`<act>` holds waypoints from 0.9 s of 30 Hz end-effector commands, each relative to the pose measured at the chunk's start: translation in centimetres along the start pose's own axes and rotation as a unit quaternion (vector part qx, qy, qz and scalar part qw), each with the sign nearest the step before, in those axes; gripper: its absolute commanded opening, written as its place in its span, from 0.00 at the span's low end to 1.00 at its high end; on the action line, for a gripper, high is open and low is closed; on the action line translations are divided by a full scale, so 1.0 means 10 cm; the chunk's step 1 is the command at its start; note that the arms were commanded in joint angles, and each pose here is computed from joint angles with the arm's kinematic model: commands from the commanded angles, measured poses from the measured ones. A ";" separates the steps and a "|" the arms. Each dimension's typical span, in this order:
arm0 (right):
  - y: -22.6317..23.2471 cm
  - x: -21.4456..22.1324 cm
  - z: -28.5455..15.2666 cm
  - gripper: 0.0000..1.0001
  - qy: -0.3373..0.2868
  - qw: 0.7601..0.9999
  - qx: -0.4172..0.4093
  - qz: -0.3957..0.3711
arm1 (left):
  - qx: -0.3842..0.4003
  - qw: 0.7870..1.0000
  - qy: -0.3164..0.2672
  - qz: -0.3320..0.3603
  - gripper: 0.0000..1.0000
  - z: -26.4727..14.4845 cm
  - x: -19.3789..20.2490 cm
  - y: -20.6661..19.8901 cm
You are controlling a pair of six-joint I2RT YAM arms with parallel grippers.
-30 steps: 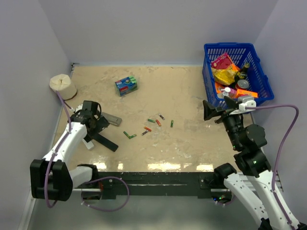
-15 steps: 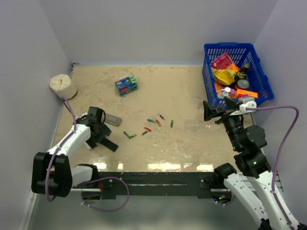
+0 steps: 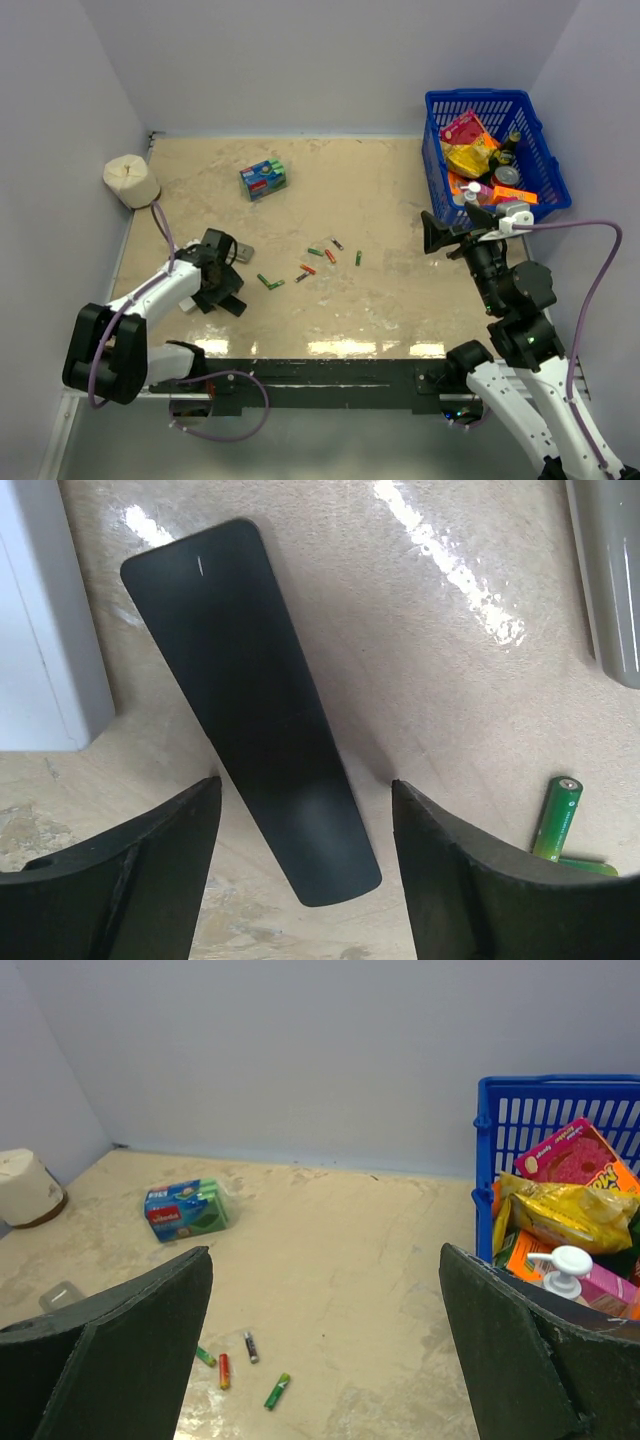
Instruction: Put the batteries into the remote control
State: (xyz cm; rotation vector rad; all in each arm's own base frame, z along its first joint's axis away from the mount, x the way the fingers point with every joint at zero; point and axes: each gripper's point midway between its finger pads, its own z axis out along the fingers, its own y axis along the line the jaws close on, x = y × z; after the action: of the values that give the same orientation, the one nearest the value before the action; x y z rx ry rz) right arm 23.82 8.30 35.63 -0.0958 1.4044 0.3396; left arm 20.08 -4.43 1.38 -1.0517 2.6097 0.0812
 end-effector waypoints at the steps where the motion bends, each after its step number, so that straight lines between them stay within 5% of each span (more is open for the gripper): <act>1: 0.06 -0.03 0.02 0.98 -0.008 1.000 -0.012 0.009 | -0.007 1.000 0.021 -0.019 0.72 0.05 0.20 0.04; 6: 0.08 0.00 0.03 0.98 -0.005 1.000 -0.017 0.013 | -0.005 1.000 0.019 -0.020 0.68 0.05 0.22 0.05; 19: 0.27 0.12 0.11 0.98 0.040 0.997 -0.065 0.021 | 0.006 0.997 -0.044 0.058 0.27 -0.28 -0.18 -0.03; 27: 0.51 0.30 0.21 0.98 0.096 0.987 -0.123 0.029 | 0.088 0.979 -0.114 0.146 0.08 -0.73 -0.50 -0.26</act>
State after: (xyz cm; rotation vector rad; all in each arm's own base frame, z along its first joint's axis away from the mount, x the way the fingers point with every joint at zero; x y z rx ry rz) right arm 25.34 12.29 32.13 -0.2278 1.5669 0.4627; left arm 21.59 -4.25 6.39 -0.7856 2.5497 0.0677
